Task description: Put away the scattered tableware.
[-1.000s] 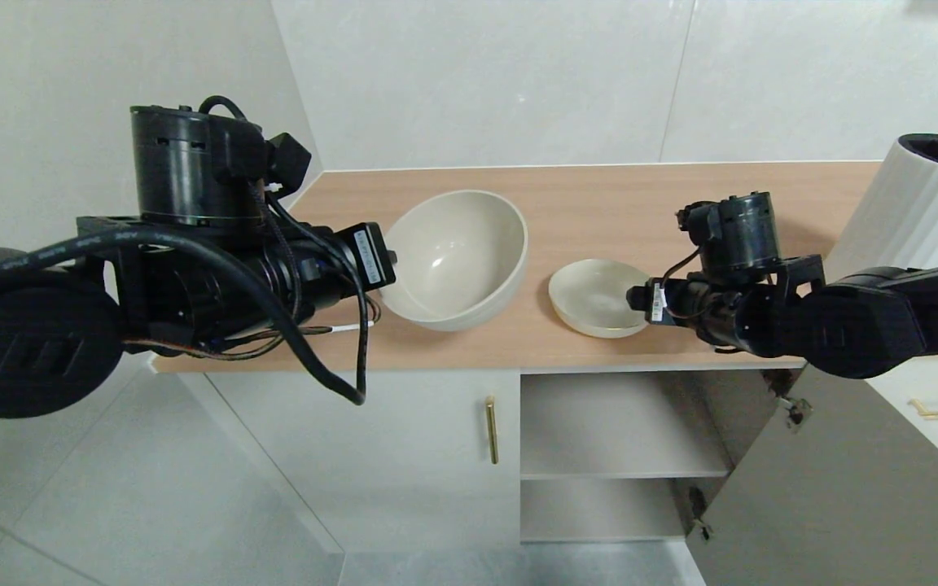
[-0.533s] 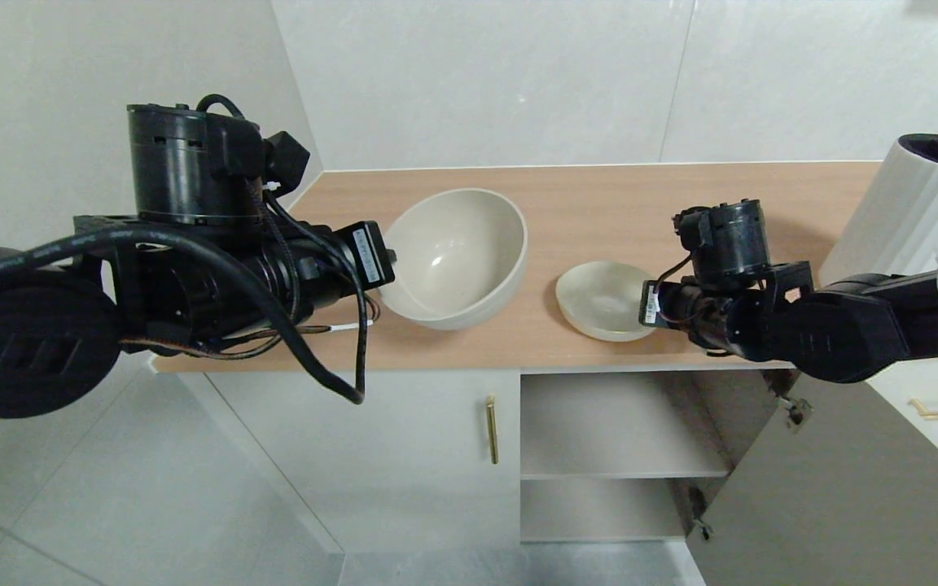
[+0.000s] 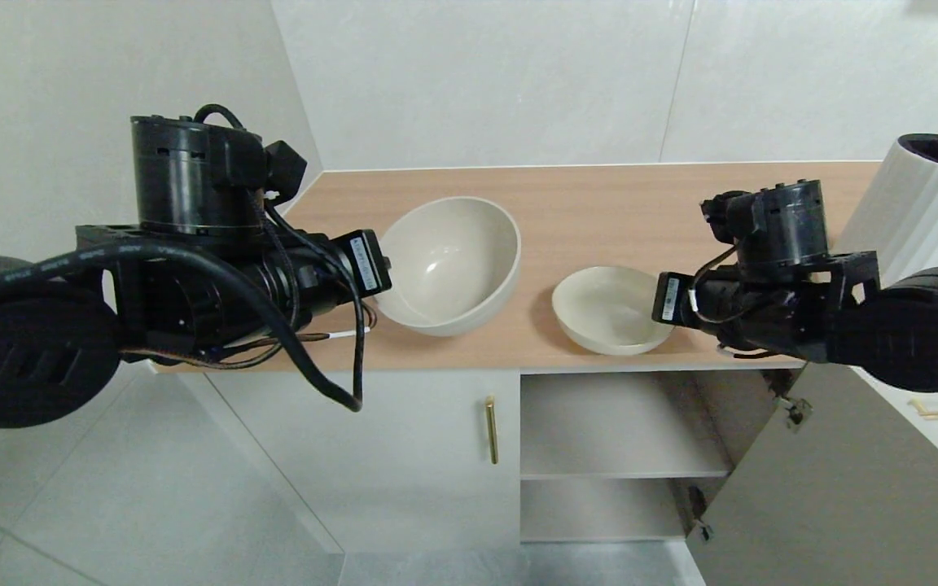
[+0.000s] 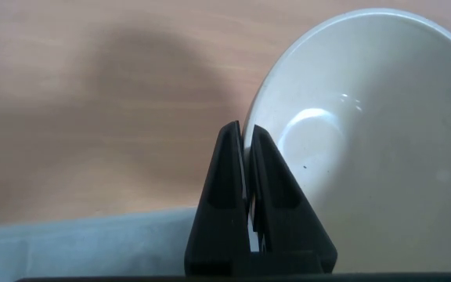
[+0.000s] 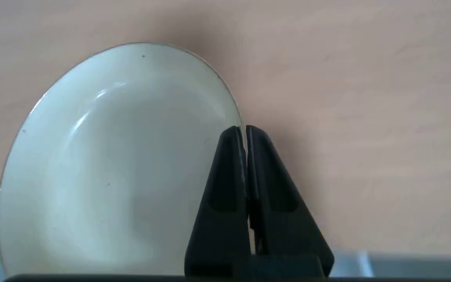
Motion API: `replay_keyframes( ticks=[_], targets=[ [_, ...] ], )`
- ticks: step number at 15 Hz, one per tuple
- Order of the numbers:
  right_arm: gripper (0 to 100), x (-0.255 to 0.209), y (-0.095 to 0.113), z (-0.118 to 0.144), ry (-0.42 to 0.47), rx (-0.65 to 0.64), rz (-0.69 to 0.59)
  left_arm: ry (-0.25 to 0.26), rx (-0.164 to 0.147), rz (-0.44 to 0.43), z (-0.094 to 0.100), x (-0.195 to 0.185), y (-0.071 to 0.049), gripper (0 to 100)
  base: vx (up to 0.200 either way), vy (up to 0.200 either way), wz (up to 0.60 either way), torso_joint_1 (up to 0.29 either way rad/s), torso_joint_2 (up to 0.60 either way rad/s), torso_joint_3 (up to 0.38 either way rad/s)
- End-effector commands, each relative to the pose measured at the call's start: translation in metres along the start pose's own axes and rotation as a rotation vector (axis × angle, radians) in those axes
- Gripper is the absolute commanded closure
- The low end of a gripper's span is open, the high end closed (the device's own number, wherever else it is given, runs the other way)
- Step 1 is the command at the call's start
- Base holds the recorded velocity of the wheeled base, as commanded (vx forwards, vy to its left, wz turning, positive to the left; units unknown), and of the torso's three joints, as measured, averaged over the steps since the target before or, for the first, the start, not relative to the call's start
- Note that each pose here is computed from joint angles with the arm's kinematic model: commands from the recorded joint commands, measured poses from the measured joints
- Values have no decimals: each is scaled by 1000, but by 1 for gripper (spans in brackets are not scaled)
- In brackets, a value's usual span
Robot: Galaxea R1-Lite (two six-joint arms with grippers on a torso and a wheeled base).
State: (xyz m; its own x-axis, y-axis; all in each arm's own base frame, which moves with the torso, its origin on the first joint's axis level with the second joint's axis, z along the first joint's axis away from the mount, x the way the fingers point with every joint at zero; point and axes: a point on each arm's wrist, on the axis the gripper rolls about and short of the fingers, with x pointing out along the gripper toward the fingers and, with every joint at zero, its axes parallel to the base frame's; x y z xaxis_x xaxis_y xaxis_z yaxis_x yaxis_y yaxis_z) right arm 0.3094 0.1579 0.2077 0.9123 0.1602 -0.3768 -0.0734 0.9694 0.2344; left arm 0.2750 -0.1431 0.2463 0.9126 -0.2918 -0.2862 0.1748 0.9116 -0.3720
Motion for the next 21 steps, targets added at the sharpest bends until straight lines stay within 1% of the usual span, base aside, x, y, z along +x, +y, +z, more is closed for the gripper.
replay_keyframes(
  ticks=[1,2,3,5,7,8,9,10,12,13,16,18,19,21],
  targets=[
    [100,-26,-8,-3,20,-1,58,-7,13,-14,-3,-15,-5,100,0,0,0,0,0,0],
    [100,-34,-10,-1,24,2,88,-5,15,-20,-4,-21,-5,100,0,0,0,0,0,0],
    [100,-44,-11,2,21,6,127,15,22,-25,-11,-23,-6,100,0,0,0,0,0,0],
    [100,-64,-14,1,64,-4,169,62,34,-1,-26,-26,2,100,0,0,0,0,0,0],
    [100,-82,-18,-1,125,-15,222,83,49,3,-33,-31,7,100,0,0,0,0,0,0],
    [100,-95,-21,-5,193,-27,277,86,67,-4,-35,-34,6,100,0,0,0,0,0,0],
    [100,-100,-22,-6,226,-34,297,99,84,-18,-39,-36,3,100,0,0,0,0,0,0],
    [100,-103,-25,-9,256,-78,290,118,123,-25,-45,-38,2,100,0,0,0,0,0,0],
    [100,-95,-28,-16,297,-133,266,145,190,-30,-54,-41,4,100,0,0,0,0,0,0],
    [100,-89,-30,-19,312,-132,250,157,202,-37,-56,-41,4,100,0,0,0,0,0,0],
    [100,-79,-37,-21,314,-163,218,197,205,-72,-61,-38,4,100,0,0,0,0,0,0],
    [100,-78,-38,-22,316,-162,212,218,208,-70,-65,-34,5,100,-200,0,0,2,5,2],
    [100,-77,-39,-23,319,-162,211,224,210,-69,-66,-32,5,100,-200,0,0,7,2,-2],
    [100,-75,-38,-24,324,-167,210,231,213,-74,-69,-31,3,100,0,0,0,0,0,0]
  ],
)
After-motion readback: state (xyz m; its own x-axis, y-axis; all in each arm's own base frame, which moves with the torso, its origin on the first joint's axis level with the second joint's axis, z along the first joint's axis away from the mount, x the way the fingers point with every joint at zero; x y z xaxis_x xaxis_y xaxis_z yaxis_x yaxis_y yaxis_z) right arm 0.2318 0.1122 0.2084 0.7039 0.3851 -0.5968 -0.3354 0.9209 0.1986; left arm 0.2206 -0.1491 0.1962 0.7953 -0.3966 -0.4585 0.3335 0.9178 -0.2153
